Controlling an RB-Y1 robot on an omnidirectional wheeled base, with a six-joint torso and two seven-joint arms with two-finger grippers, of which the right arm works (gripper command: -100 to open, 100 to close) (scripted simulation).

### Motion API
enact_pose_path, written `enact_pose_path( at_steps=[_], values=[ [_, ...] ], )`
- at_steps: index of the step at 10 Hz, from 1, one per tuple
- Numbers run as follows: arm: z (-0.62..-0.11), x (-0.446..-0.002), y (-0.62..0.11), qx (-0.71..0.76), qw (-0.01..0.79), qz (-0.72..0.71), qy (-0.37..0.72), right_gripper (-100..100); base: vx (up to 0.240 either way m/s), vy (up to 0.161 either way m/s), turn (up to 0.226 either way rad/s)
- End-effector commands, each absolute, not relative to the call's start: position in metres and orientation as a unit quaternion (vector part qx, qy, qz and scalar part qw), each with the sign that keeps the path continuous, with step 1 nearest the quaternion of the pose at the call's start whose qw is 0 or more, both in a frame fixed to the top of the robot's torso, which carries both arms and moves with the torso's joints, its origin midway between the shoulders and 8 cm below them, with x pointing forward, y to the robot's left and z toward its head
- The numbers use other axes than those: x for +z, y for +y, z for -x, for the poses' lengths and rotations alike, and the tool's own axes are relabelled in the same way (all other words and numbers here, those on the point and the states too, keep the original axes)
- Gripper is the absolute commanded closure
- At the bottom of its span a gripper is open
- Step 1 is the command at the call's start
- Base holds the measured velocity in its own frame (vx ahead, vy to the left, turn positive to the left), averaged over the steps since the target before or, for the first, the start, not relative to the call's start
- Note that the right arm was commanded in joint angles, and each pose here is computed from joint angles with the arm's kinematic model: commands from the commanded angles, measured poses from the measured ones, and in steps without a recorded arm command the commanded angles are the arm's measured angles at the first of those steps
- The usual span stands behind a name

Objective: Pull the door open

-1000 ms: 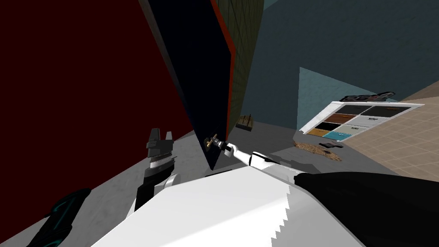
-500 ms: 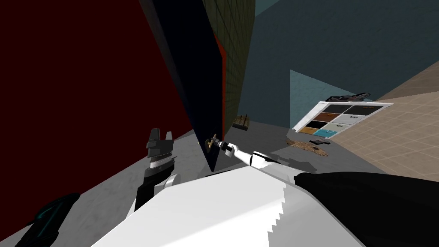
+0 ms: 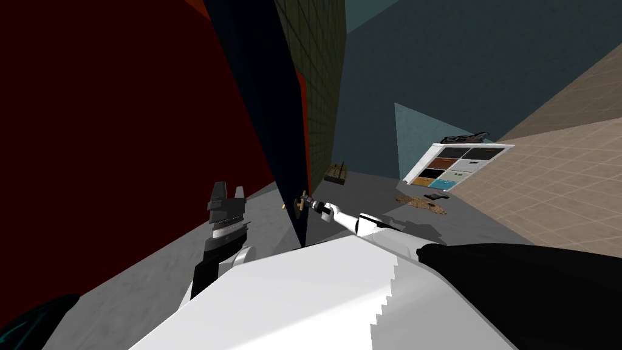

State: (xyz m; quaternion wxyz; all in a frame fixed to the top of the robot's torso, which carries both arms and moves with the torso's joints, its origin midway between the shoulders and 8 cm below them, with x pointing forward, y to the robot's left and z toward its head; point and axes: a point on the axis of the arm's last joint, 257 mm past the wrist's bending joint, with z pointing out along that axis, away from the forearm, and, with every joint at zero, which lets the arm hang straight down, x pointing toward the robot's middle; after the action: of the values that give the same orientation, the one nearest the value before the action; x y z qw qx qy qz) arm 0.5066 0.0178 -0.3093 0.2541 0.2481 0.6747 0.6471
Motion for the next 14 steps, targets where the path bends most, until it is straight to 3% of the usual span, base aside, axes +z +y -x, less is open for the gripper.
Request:
enact_pose_path(
  at_steps=[1,5,12,14],
  values=[
    [-0.512,-0.306,0.006,0.648,0.253,-0.247,0.675,100,-0.014,-0.150,-0.060],
    [-0.506,-0.299,0.006,0.662,0.231,-0.230,0.675,100,0.007,0.008,0.067],
    [-0.497,-0.294,0.011,0.672,0.211,-0.210,0.678,100,0.057,0.132,0.200],
    [-0.502,-0.291,0.007,0.673,0.217,-0.214,0.674,100,-0.048,-0.085,0.016]
  ],
)
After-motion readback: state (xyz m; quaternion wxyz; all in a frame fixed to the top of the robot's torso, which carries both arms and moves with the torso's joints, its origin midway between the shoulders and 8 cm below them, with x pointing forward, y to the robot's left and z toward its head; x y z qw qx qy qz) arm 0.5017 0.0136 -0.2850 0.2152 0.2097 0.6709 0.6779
